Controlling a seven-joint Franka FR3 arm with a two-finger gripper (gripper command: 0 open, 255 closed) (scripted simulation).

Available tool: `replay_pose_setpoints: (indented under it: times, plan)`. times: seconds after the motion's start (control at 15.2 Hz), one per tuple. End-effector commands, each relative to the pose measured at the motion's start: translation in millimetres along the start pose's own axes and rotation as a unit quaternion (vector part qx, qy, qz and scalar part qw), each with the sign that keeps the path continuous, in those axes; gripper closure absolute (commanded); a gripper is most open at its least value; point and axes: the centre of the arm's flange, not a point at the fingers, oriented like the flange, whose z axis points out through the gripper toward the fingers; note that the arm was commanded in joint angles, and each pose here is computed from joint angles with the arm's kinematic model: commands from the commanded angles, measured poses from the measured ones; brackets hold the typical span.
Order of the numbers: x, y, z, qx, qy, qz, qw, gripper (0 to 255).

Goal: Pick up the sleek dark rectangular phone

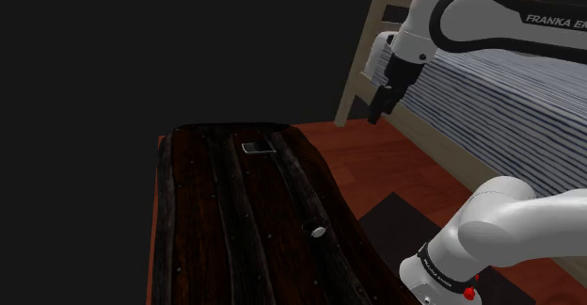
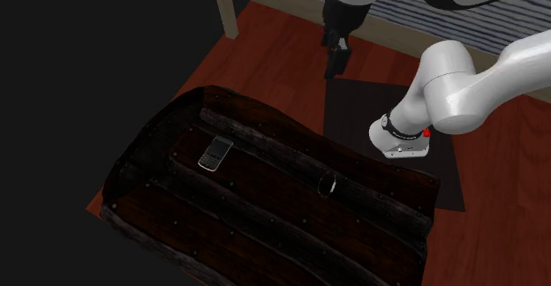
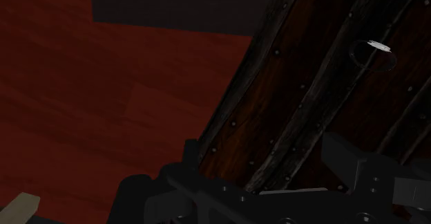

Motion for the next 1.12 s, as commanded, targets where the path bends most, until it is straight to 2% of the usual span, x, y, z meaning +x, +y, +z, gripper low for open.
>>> replay_pose_setpoints:
  times: [0.0,0.26,0.53,0.79,1.06]
  plan:
    - [0.0,0.0,0.0,0.000,0.000,0.000,1.0000,0]
    - [46.8,-3.3,25.9,0.004,-0.003,-0.061,0.9981,0]
    - [92.6,-12.5,52.0,0.009,-0.006,-0.122,0.9925,0]
    - [136.8,-27.4,78.2,0.013,-0.009,-0.182,0.9831,0]
    - [178.7,-47.8,104.6,0.018,-0.012,-0.242,0.9701,0]
